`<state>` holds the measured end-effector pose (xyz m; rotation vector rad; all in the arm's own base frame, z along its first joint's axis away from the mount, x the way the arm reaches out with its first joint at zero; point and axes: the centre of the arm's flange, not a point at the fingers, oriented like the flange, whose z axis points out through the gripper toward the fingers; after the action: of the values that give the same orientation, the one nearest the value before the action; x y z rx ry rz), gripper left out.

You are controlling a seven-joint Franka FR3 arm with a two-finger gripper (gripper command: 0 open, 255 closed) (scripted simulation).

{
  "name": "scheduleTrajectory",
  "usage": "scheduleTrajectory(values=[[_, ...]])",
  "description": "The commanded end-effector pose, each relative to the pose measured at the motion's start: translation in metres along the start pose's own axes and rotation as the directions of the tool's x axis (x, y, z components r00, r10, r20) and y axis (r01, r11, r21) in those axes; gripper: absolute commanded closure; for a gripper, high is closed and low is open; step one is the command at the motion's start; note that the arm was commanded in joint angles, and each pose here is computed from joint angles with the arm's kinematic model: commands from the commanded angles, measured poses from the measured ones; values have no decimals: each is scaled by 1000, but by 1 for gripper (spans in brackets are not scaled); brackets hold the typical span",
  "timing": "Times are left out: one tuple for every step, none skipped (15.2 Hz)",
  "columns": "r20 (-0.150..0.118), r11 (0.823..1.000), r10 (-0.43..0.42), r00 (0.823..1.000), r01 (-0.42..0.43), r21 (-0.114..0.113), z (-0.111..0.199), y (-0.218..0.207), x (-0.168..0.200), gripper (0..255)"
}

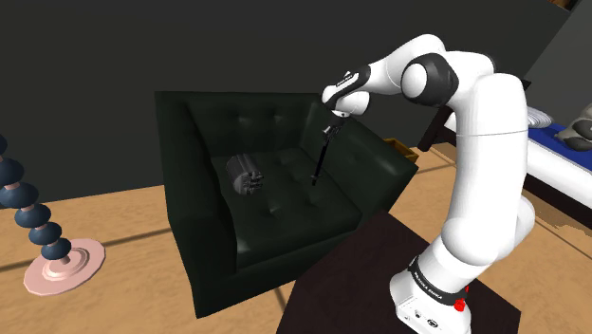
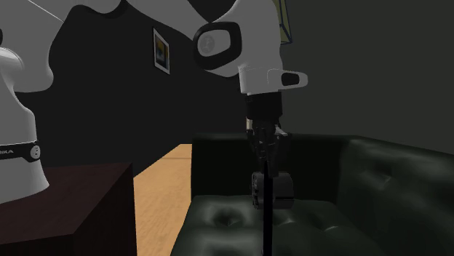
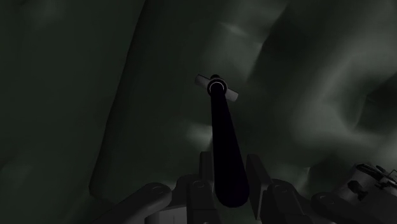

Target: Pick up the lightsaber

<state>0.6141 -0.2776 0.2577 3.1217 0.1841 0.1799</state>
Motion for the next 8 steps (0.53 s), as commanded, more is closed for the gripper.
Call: scheduleTrajectory(values=[[0,1000,0,1000,0,0,0,0,0,255],[0,1000,0,1000,0,0,0,0,0,255],[0,1000,0,1000,0,0,0,0,0,255],[0,1000,0,1000,0,0,0,0,0,255],[0,1000,0,1000,0,0,0,0,0,255],[0,1000,0,1000,0,0,-6,0,1,255],[0,1000,0,1000,0,0,-11,0,2,255],[0,1000,0,1000,0,0,-16,0,2,255]])
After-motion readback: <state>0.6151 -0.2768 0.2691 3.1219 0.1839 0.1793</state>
